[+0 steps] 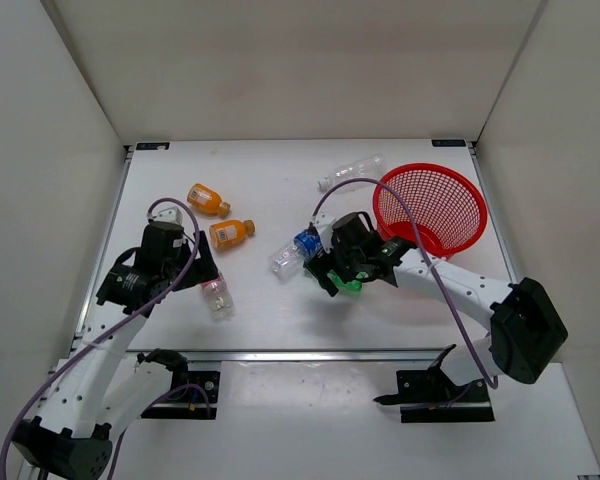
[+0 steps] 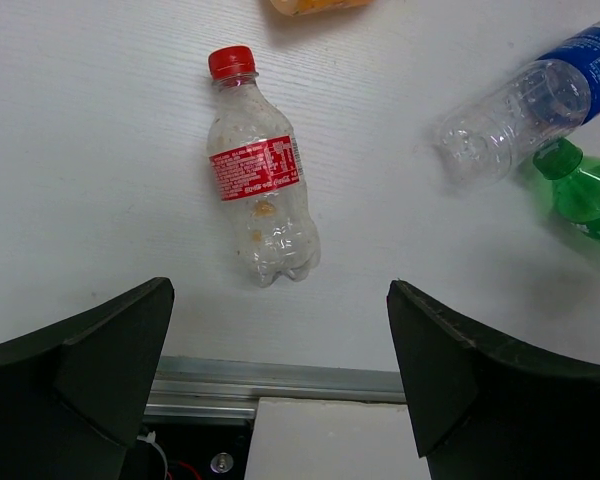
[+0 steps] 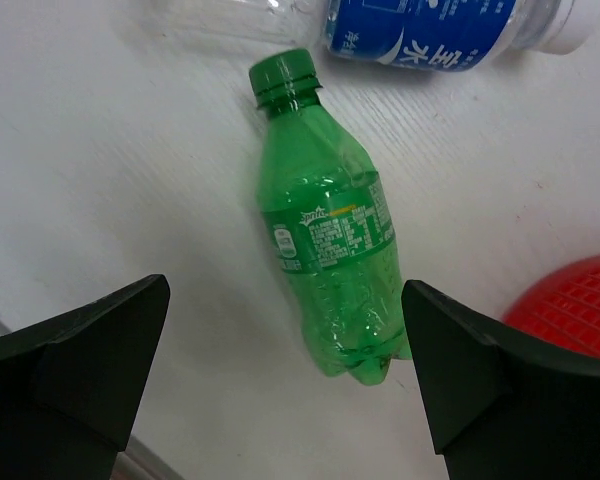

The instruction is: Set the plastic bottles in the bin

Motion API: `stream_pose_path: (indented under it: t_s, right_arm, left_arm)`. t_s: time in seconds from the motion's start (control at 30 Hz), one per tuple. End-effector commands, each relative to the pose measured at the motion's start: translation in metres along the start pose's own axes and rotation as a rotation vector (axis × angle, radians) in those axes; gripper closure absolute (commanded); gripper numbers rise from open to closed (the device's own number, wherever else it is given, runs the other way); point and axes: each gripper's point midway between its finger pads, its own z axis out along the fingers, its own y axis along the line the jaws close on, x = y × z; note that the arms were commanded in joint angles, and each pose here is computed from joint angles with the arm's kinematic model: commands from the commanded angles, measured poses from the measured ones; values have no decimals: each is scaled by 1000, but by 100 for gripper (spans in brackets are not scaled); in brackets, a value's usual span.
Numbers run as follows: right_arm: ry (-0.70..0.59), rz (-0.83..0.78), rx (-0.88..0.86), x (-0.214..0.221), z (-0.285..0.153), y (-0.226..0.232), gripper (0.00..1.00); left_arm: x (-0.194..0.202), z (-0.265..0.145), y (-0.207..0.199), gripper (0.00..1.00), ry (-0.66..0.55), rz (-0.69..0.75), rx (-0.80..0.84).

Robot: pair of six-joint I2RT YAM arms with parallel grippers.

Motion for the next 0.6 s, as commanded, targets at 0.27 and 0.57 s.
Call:
stream_pose_path:
  t_s: [0.27, 0.57]
  right_arm:
    - [-8, -152, 25, 15, 39, -19, 1]
    - [45, -98, 17, 44, 72, -23, 16]
  left_arm:
    - [-9, 2, -1, 1, -23, 5, -1]
    - [-2, 3, 1, 1, -13, -25, 0]
